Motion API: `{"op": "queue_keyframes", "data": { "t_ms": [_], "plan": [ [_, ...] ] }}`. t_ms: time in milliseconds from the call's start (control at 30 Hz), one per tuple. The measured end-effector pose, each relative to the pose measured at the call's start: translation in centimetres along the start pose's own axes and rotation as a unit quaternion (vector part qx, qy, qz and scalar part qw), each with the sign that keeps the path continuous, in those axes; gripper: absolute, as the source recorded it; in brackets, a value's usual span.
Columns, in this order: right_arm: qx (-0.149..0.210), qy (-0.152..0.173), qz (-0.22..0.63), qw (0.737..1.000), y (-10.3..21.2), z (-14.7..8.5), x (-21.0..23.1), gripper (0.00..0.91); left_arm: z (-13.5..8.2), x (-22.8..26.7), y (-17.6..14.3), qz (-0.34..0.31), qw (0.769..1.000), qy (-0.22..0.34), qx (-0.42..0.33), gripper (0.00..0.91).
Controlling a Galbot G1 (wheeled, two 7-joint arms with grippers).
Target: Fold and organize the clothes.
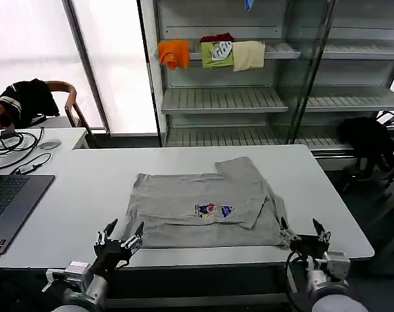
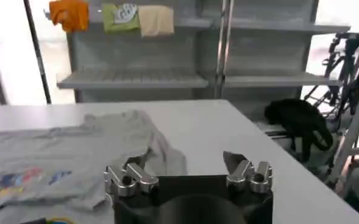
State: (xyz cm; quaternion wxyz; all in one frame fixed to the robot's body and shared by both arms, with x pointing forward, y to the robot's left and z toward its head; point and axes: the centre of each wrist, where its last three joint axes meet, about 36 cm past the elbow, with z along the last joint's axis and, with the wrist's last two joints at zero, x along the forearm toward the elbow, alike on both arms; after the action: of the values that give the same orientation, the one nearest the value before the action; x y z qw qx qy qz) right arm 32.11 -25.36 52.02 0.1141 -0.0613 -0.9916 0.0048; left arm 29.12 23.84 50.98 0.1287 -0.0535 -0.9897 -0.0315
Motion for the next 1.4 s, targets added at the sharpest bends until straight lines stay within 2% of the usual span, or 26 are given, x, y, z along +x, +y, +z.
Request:
{"op": "queue_keyframes", "data": {
  "t_ms": [333,633,800,1067,1200,1400],
  "plan": [
    [0.007,-0.047,-0.007,0.999,-0.7,-3.1,-6.2,0.907,-2.1,-3.3,1.7,0.029,0.999,-0.034,-0.027,0.907],
    [0.007,-0.051,-0.017,0.999,0.7,-6.0,-15.7,0.907,-3.8,-10.4,3.2,0.049,0.997,-0.043,-0.036,0.907],
    [0.012,-0.039,-0.025,0.999,2.0,-7.8,-21.0,0.907,-4.9,-15.2,3.7,0.060,0.997,-0.040,-0.037,0.907],
    [0.022,-0.003,-0.037,0.999,4.7,-9.7,-28.4,0.907,-6.2,-22.7,5.3,0.058,0.998,-0.014,-0.026,0.907],
    [0.023,0.017,-0.036,0.999,5.7,-9.9,-31.1,0.907,-6.6,-25.9,6.2,0.049,0.999,0.003,-0.014,0.907],
    [0.030,0.054,-0.036,0.997,7.2,-8.5,-33.9,0.907,-5.4,-29.6,6.9,0.036,0.999,0.039,0.005,0.907]
  ]
}}
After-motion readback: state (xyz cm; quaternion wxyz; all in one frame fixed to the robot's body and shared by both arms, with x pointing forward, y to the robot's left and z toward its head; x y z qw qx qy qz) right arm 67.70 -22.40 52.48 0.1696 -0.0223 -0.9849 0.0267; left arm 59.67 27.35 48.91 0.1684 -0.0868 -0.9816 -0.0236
